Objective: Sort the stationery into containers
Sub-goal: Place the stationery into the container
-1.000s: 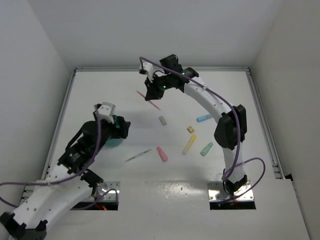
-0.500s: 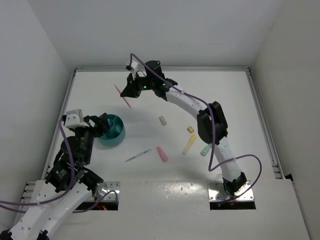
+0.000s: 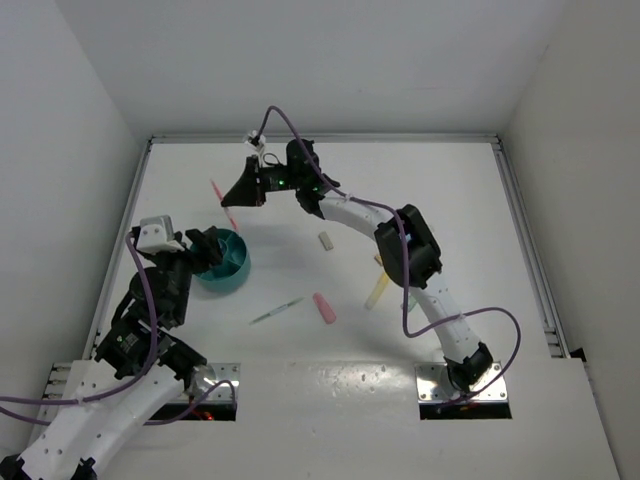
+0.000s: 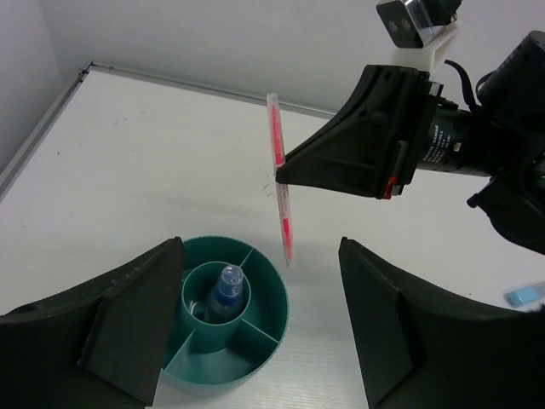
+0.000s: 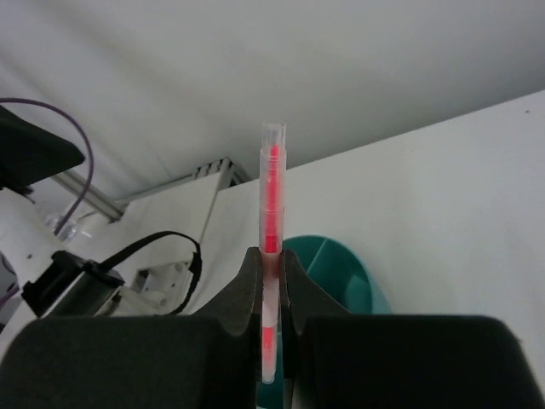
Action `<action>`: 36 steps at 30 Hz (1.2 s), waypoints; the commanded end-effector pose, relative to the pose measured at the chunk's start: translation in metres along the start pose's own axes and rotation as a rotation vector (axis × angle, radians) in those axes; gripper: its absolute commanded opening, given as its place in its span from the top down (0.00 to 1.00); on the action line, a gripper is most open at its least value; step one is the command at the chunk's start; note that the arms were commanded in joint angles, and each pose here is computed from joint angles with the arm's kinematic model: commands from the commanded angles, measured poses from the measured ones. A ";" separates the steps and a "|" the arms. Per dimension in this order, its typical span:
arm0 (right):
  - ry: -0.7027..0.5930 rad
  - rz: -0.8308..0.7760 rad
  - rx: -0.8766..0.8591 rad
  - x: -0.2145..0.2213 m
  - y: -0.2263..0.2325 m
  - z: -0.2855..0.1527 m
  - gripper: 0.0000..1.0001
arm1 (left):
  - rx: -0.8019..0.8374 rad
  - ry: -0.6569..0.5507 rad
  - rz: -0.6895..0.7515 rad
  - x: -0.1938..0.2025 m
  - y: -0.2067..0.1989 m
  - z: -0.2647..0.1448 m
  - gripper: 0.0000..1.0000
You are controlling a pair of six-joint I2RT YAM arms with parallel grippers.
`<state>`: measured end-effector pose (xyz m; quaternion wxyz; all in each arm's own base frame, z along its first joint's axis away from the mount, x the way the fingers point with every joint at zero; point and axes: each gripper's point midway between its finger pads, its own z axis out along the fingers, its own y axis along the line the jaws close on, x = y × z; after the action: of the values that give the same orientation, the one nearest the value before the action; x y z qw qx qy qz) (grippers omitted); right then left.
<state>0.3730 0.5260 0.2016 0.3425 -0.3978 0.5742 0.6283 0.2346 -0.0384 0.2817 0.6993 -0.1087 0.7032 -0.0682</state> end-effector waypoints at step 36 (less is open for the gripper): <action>0.072 -0.107 -0.002 0.034 0.002 -0.006 0.74 | 0.264 0.124 0.077 0.030 -0.051 0.005 0.74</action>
<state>0.3461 0.5242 0.1100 0.2879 -0.4235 0.6045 0.6102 0.2432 -0.0751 0.2632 0.6668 -0.0307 0.7370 -0.1057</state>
